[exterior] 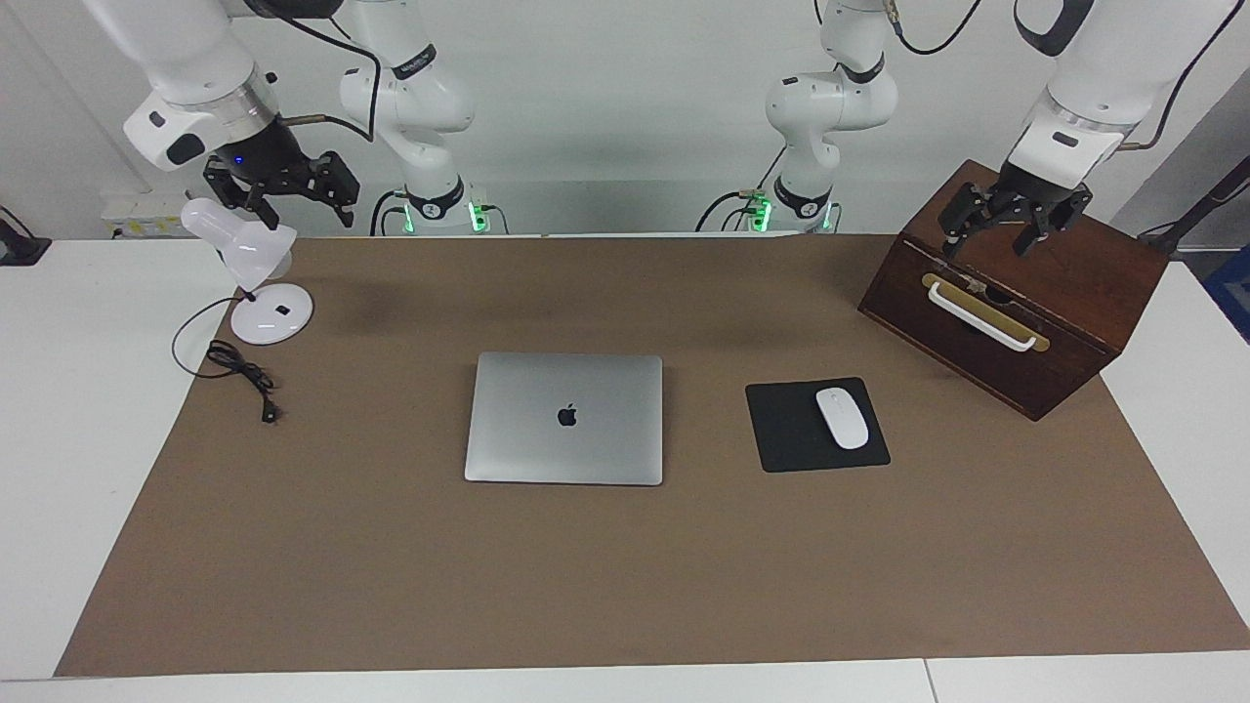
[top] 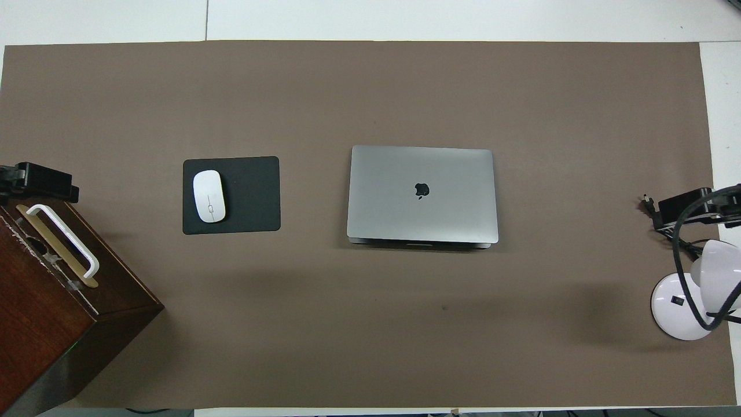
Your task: Close laptop with both arms
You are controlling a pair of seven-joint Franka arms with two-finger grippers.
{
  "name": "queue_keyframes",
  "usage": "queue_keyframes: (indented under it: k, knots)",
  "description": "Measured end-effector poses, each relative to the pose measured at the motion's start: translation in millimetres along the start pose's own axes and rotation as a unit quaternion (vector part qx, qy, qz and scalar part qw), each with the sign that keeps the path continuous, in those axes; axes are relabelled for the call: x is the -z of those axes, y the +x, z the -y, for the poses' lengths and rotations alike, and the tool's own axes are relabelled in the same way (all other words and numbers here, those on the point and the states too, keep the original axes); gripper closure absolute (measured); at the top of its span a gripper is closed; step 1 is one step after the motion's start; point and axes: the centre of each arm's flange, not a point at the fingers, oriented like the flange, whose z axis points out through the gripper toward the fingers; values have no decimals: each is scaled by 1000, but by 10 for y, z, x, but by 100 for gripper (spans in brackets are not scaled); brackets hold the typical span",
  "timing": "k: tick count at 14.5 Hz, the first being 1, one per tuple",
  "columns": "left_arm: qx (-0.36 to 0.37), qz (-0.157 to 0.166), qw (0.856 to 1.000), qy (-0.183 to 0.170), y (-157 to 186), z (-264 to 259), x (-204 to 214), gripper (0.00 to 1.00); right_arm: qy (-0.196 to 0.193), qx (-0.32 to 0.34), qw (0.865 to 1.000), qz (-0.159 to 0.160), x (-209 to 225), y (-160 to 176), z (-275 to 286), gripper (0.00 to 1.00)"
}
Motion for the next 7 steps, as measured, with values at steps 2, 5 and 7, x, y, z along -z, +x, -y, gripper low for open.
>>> queue_keyframes:
  k: [2, 5, 7]
  knots:
    - [0, -4, 1000, 0, 10, 0, 6, 0, -3, -1, 1000, 5, -7, -13, -10, 0]
    - [0, -6, 1000, 0, 14, 5, 5, 0, -30, -5, 999, 9, -8, -28, -71, 0]
    - [1, -6, 1000, 0, 15, 12, 4, 0, -39, -7, 999, 10, -7, -29, -91, 0]
